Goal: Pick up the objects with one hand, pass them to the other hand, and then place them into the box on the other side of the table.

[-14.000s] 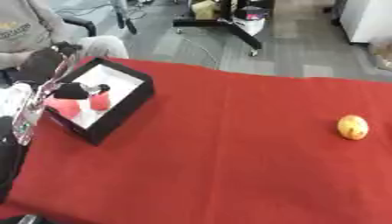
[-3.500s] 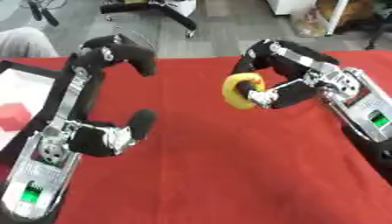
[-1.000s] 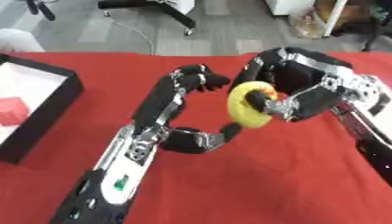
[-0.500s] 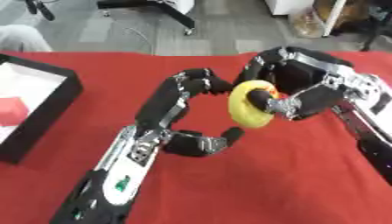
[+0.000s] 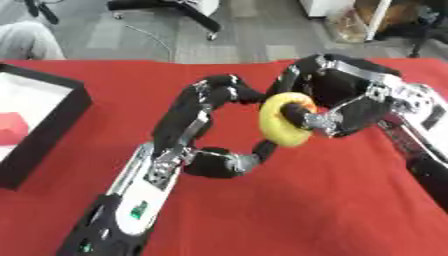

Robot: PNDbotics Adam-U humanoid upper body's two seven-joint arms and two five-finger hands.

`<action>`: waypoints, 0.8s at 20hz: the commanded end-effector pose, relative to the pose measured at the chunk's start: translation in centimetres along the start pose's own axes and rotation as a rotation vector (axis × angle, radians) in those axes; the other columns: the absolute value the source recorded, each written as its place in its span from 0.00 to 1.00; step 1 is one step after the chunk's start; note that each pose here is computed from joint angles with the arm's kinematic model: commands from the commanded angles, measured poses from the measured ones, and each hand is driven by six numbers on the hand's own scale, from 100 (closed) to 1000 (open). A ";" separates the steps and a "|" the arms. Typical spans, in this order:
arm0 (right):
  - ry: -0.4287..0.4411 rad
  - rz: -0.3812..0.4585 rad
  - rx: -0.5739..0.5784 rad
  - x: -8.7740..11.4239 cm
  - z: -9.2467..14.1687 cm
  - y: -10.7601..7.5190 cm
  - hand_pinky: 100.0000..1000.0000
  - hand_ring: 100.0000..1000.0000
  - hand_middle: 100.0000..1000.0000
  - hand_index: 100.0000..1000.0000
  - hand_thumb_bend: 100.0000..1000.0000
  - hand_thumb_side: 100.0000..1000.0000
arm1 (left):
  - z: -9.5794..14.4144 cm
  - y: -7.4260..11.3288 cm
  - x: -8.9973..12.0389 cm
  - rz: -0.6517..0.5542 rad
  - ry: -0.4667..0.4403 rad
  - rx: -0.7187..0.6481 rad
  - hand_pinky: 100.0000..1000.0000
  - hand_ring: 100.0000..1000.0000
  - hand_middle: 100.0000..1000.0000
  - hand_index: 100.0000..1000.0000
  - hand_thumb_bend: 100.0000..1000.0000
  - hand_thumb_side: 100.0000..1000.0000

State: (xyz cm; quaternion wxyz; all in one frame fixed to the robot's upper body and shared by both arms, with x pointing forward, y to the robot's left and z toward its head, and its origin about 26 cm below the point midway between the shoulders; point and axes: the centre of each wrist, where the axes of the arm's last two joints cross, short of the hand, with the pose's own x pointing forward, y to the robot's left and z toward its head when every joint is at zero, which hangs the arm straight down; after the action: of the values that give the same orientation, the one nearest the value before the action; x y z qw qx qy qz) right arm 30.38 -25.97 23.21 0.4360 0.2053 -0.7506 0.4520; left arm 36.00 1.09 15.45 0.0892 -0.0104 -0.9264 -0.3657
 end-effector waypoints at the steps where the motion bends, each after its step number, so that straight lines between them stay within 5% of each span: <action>1: -0.003 0.023 0.032 0.8 -0.1 -0.1 0.50 0.66 0.31 0.15 0.00 0.00 | -1.1 0.4 0.6 -0.006 -0.023 0.053 0.45 0.48 0.49 0.67 0.30 0.36; 16: 0.021 0.026 0.102 -0.1 0.1 -0.6 0.51 0.66 0.31 0.15 0.00 0.00 | -1.5 0.4 1.1 -0.005 -0.095 0.058 0.50 0.50 0.52 0.67 0.27 0.31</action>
State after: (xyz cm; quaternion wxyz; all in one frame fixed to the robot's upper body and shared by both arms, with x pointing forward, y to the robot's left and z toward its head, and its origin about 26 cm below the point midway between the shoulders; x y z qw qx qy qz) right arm 30.85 -26.27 22.80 0.4342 0.2195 -0.7234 0.4899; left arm 35.61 0.80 15.59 0.0690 -0.0170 -0.9339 -0.3503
